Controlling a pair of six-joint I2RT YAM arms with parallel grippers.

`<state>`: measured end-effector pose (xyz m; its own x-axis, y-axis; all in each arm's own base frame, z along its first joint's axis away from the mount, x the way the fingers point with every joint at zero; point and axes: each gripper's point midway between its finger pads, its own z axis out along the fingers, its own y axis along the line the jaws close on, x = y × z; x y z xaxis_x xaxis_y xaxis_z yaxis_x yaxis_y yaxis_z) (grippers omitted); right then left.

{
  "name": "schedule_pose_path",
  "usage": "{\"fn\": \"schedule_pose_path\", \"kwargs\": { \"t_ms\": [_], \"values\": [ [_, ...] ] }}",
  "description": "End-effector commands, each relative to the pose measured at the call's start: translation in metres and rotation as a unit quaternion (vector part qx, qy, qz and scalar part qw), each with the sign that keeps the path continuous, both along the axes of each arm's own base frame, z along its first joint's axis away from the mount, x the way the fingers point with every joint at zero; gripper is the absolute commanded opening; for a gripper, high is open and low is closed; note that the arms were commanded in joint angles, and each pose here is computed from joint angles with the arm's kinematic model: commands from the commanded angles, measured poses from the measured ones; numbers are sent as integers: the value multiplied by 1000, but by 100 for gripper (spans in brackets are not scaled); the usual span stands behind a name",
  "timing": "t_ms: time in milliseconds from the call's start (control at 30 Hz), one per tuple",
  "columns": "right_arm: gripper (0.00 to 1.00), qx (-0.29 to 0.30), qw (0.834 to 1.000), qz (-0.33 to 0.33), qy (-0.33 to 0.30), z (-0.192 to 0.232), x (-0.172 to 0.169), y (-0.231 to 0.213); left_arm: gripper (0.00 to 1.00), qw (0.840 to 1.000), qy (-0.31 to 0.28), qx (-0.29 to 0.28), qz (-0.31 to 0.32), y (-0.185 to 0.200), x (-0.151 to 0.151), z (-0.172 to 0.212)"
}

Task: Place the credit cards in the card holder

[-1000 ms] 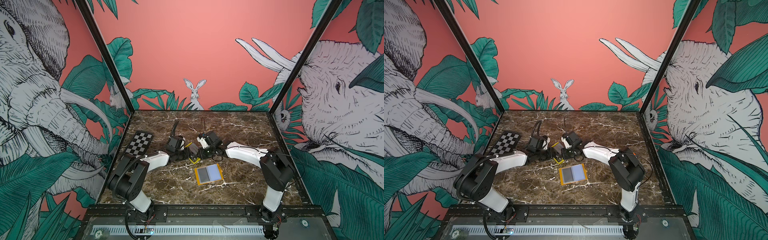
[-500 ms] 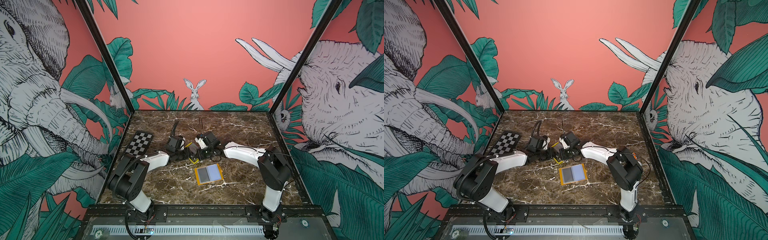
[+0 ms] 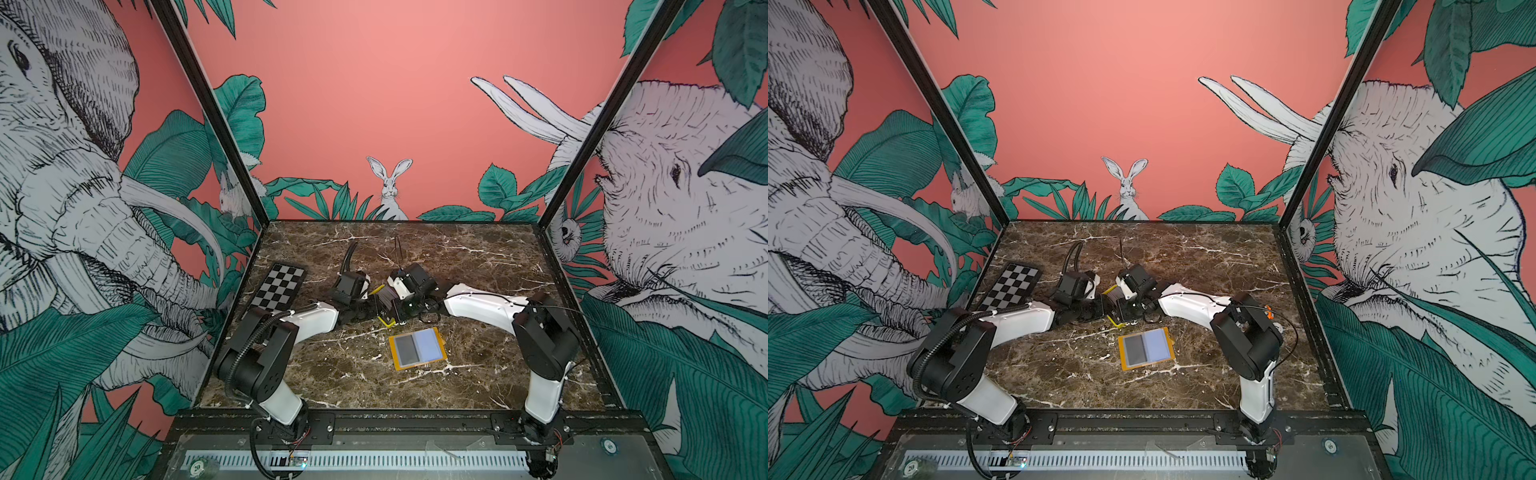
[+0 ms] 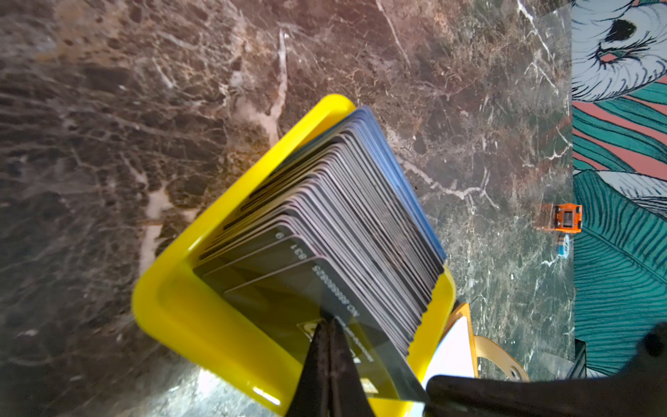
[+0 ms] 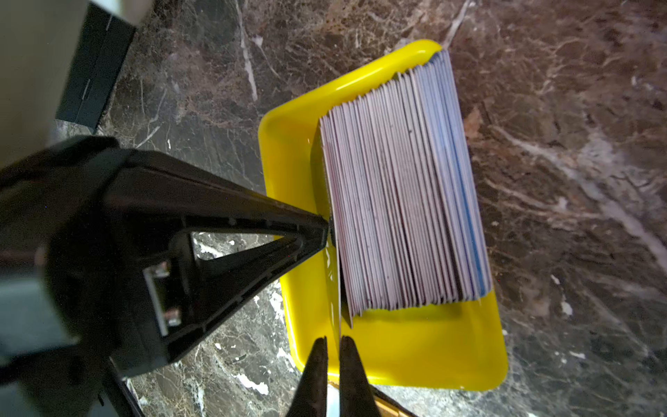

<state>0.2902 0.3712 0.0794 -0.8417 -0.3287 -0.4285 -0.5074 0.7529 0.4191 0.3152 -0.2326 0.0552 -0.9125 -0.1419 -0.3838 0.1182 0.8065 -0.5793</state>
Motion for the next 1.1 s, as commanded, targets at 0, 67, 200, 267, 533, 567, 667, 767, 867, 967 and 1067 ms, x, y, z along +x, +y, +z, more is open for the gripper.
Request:
{"fn": "schedule_pose_path", "kwargs": {
  "t_ms": [0,67,200,267,533,567,667,767,867,967,1067],
  "values": [
    [10,-2,1000,12,-8,1,-1,9,6,1000,10,1,3,4,-5,-5],
    [10,-5,1000,15,-13,3,1,11,6,1000,8,0,2,3,-5,-4],
    [10,-7,1000,21,-21,8,2,17,6,1000,4,-7,3,2,-4,2],
    [10,-10,999,23,-23,8,1,19,6,1000,1,-10,4,2,-4,6],
    [12,-19,999,32,-23,4,-1,26,6,1000,-10,-13,4,4,-7,19],
    [12,-20,999,33,-23,3,-1,27,6,1000,-10,-12,5,5,-8,20],
    [13,-20,999,34,-23,4,-1,30,6,1000,-13,-11,7,7,-10,22],
    [18,-21,999,34,-24,3,-1,32,6,1000,-16,-8,11,10,-13,24],
    [19,-26,999,27,-24,1,1,32,6,1000,-16,-10,14,12,-15,25],
    [19,-25,999,24,-23,1,2,33,6,1000,-17,-14,16,13,-17,26],
    [19,-28,999,21,-24,-1,3,34,6,999,-20,-19,18,14,-18,29]
  ]
}}
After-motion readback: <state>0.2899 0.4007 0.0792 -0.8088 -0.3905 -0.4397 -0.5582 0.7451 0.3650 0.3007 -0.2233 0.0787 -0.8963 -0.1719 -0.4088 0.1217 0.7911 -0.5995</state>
